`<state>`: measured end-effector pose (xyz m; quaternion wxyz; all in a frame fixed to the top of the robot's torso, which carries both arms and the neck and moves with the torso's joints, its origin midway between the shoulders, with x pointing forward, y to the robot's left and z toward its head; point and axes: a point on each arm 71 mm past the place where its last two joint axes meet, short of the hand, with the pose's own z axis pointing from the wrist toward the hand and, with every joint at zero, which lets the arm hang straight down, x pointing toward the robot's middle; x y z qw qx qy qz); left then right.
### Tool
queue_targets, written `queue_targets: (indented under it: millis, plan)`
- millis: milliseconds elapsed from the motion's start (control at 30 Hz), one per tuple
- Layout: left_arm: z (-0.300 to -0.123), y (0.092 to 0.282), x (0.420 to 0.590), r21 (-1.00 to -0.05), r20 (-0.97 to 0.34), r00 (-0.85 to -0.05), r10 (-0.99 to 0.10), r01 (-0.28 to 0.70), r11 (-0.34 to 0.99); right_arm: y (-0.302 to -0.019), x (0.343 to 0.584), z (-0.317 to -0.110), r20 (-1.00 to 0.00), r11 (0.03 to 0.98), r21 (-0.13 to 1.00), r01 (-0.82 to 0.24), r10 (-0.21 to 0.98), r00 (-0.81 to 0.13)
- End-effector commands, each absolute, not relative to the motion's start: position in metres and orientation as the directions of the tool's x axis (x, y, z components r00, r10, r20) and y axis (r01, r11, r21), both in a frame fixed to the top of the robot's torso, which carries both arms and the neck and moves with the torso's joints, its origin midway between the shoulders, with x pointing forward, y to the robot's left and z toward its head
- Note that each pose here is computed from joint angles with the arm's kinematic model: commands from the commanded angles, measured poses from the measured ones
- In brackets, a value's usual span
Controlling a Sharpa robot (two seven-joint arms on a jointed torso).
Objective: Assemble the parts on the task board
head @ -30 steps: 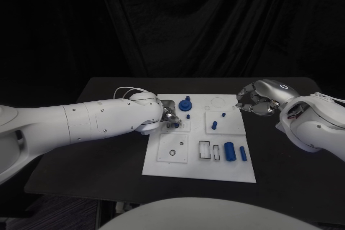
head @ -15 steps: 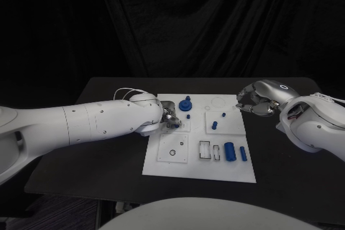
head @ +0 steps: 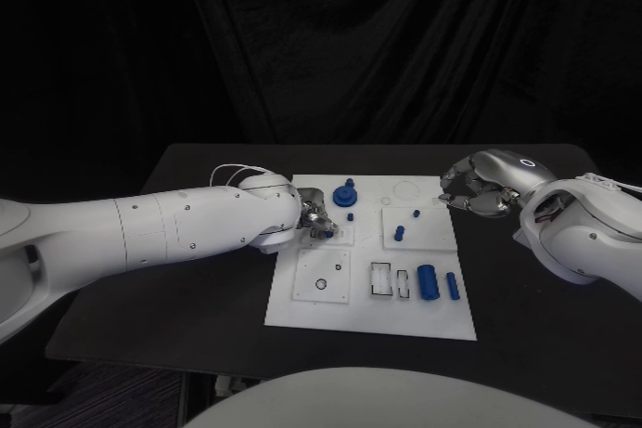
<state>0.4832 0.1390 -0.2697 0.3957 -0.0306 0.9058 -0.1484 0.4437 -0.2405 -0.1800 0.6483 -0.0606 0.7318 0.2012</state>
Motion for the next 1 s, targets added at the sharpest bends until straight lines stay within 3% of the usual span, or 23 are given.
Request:
queue_targets:
  millis: [33,1000]
  plan:
    - [-0.2743,0.1387,0.4801,-0.291,-0.695,-0.7,-0.164,0.065,0.955,-0.2414,0.4436,-0.1819,-0.973,0.919,0.21,-0.334,0.164,-0.16]
    - [-0.2765,0.144,0.4805,-0.298,-0.704,-0.684,-0.19,0.042,0.954,-0.2422,0.4431,-0.1839,-0.972,0.922,0.205,-0.329,0.154,-0.175]
